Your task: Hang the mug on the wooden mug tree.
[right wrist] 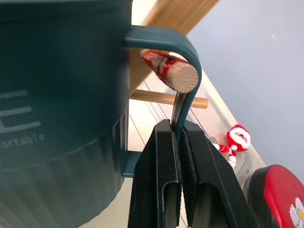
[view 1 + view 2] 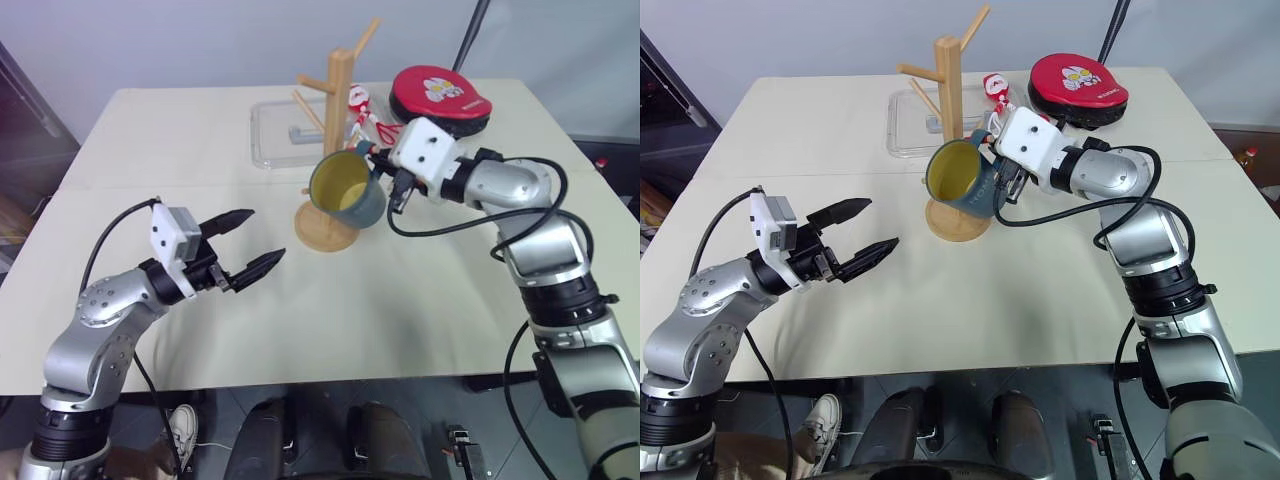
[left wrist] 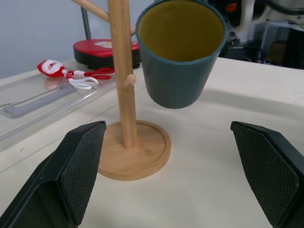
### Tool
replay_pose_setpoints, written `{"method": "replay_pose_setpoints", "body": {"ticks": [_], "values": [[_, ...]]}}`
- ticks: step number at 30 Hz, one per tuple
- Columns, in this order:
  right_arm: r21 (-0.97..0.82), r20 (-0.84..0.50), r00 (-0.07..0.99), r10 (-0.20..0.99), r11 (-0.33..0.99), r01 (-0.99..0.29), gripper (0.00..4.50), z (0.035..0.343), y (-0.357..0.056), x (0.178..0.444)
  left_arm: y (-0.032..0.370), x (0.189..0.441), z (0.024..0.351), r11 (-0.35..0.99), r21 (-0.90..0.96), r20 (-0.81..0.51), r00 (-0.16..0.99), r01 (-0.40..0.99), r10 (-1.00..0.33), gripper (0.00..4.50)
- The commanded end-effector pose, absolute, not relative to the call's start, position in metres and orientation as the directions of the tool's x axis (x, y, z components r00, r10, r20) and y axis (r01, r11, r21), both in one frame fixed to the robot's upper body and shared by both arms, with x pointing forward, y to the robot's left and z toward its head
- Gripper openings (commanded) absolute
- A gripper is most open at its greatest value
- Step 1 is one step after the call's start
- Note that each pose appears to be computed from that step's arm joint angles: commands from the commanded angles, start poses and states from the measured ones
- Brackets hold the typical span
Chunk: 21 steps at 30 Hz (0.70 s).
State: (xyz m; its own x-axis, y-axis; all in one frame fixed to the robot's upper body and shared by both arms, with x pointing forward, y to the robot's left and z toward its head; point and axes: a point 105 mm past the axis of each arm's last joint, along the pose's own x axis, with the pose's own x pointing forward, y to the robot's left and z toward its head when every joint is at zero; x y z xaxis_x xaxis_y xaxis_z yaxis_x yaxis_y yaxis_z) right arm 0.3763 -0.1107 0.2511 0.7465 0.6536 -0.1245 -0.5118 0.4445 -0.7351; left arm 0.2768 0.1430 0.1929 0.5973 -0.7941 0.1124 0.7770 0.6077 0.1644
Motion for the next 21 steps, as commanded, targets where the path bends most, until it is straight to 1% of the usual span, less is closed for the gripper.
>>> {"method": "replay_pose_setpoints", "body": {"ticks": [1,2,5,9,12,14,17,19,21], "values": [[-0.760,-0.065,0.746,0.663,0.451,-0.468,0.03,0.271,-0.107,0.375,0.142,0.271,0.209,0.599,0.207,0.151,0.580,0.774,-0.801,4.50],[-0.754,-0.064,0.744,0.665,0.456,-0.473,0.03,0.271,-0.107,0.375,0.142,0.271,0.209,0.599,0.207,0.151,0.580,0.773,-0.801,4.50],[-0.749,-0.050,0.739,0.671,0.465,-0.472,1.00,0.274,-0.106,0.374,0.142,0.271,0.210,0.599,0.210,0.152,0.579,0.773,-0.801,4.50],[-0.788,-0.023,0.753,0.658,0.451,-0.419,2.96,0.282,-0.111,0.372,0.142,0.273,0.212,0.599,0.208,0.159,0.577,0.774,-0.801,4.50],[-0.799,-0.015,0.762,0.648,0.450,-0.398,2.96,0.287,-0.120,0.367,0.142,0.274,0.212,0.600,0.205,0.158,0.579,0.773,-0.800,4.50],[-0.798,-0.008,0.776,0.631,0.464,-0.385,2.96,0.289,-0.134,0.363,0.144,0.275,0.210,0.610,0.198,0.152,0.591,0.767,-0.792,4.50],[-0.732,0.028,0.811,0.584,0.564,-0.381,2.96,0.285,-0.165,0.359,0.152,0.284,0.201,0.667,0.176,0.129,0.655,0.724,-0.744,4.50],[-0.621,0.087,0.830,0.550,0.682,-0.387,2.96,0.275,-0.185,0.359,0.164,0.295,0.188,0.742,0.174,0.103,0.737,0.648,-0.668,4.50],[-0.468,0.141,0.842,0.521,0.784,-0.407,2.96,0.258,-0.199,0.358,0.177,0.305,0.175,0.809,0.162,0.093,0.808,0.565,-0.582,4.50]]}}
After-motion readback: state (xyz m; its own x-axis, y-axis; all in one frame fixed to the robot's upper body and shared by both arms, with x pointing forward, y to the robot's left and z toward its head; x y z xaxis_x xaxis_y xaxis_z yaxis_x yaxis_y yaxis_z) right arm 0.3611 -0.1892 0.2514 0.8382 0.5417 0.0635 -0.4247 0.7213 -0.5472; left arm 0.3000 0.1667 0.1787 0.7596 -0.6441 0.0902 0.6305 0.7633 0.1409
